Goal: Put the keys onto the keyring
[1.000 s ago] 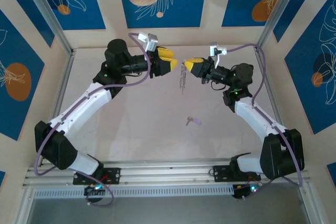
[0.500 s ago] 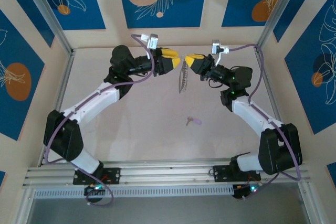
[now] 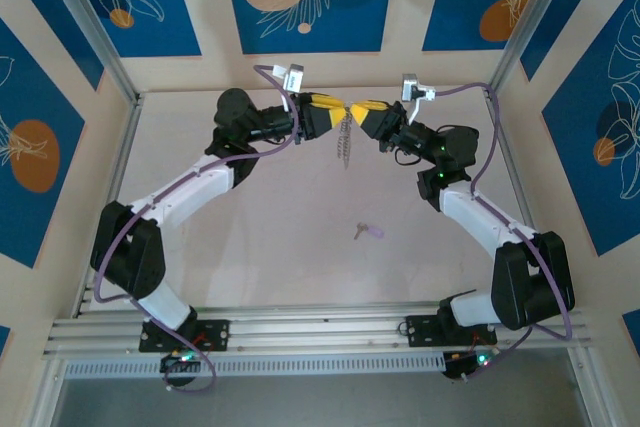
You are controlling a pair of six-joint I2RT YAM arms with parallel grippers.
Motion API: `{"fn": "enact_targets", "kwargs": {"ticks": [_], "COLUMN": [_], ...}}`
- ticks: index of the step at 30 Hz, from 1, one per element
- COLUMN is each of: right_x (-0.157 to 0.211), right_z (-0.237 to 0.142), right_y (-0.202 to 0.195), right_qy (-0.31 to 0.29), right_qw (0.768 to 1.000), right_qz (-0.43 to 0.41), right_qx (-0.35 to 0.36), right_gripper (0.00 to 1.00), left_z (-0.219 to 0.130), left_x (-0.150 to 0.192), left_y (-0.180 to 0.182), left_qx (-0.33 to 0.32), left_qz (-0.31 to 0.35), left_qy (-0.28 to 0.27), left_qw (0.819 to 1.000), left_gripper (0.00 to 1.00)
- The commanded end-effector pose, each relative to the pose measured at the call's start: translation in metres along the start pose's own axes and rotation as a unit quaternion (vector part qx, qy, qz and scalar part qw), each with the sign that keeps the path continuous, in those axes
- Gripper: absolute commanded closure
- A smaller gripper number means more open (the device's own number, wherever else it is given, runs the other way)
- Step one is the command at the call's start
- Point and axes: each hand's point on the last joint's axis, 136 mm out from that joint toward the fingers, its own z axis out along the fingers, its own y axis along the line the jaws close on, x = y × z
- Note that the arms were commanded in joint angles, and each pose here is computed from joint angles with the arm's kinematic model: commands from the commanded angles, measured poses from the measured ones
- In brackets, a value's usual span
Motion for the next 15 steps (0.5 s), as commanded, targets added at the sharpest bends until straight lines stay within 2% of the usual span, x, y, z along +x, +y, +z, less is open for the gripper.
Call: {"fn": "enact_targets", "kwargs": {"ticks": [1, 15], "right_x": [-0.0162, -0.0154], "right_z": [0.0055, 0.0066], "right_y": [0.0099, 0.0108], "right_qy": [-0.024, -0.025], "right_qw": [0.999, 0.999], "right_qz": [-0.021, -0.020], "right_qx": [-0.014, -0.017], "right_gripper": [1.00, 1.00], "left_z": [0.0012, 0.0078], "left_x": [-0.0165, -0.0130], "left_y": [-0.0131, -0.0154], "left_qx": [0.026, 0.043], "left_qz": [0.028, 0.023], "left_qy": [-0.013, -0.006], "left_qw": [0.999, 0.999], "left_gripper": [0.63, 0.72]}}
